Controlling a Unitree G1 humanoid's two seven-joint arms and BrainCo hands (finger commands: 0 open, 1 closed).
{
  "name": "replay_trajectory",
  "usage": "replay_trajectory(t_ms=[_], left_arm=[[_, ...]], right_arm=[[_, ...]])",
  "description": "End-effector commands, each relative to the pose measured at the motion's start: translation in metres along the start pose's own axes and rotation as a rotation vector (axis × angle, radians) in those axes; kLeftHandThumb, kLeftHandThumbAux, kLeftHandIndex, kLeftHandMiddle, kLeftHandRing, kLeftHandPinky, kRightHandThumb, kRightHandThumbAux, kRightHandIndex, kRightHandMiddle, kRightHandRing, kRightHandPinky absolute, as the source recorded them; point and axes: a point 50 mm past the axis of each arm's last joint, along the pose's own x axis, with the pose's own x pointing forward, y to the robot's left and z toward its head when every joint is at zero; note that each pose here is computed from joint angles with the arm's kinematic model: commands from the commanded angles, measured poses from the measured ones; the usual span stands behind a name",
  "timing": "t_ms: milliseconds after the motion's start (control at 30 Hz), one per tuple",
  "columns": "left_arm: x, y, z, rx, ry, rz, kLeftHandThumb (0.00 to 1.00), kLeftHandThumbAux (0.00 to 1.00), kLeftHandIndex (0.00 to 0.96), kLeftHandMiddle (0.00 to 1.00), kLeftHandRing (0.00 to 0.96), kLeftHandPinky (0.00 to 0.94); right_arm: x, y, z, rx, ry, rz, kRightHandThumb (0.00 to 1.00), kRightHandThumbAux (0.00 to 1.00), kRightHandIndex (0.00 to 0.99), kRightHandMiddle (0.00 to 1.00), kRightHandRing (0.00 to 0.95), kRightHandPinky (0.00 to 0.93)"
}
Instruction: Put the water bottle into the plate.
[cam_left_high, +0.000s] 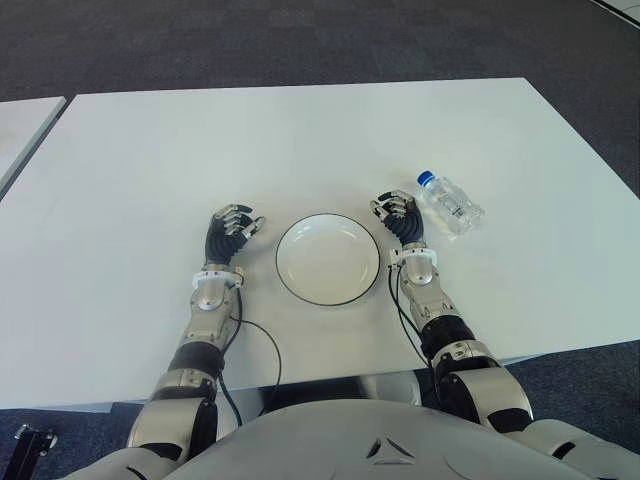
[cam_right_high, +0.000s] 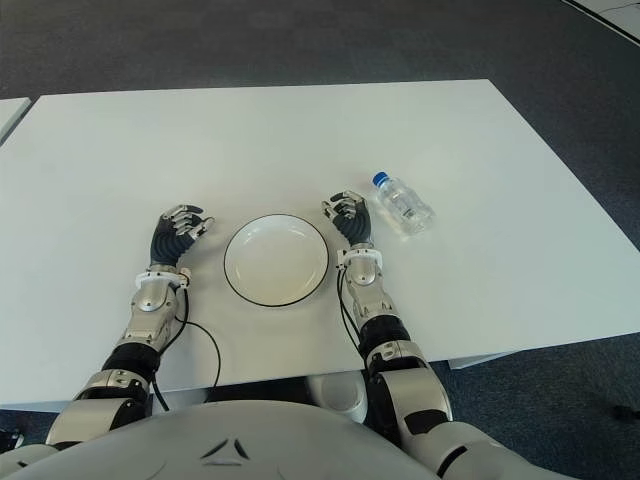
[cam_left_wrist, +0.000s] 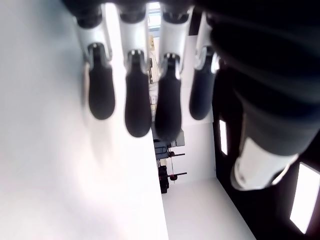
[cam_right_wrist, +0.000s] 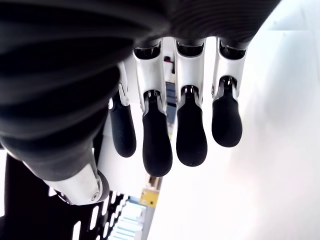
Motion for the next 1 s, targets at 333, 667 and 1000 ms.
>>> replay_trajectory(t_ms=[333, 667, 1000], left_arm=[[-0.025, -0.003, -0.036, -0.032, 0.193, 0.003, 0.706, 0.716, 0.432, 0.589, 0.577, 0.564], [-0.026, -0.004, -0.034, -0.011, 0.175, 0.006, 0.708, 0.715, 0.433, 0.613, 0.606, 0.586], [-0.027, -0.004, -0.034, 0.004, 0.174, 0.005, 0.707, 0.716, 0.433, 0.605, 0.594, 0.567]], right_arm=[[0.011, -0.021, 0.030, -0.423, -0.256, -0.166, 0.685, 0.735, 0.405, 0.400, 0.435, 0.455], [0.026, -0.038, 0.033, -0.613, -0.211, -0.263, 0.494, 0.656, 0.086, 0.132, 0.150, 0.197], [0.042, -0.047, 0.027, -0.818, -0.036, -0.264, 0.451, 0.460, 0.003, 0.005, 0.005, 0.009]])
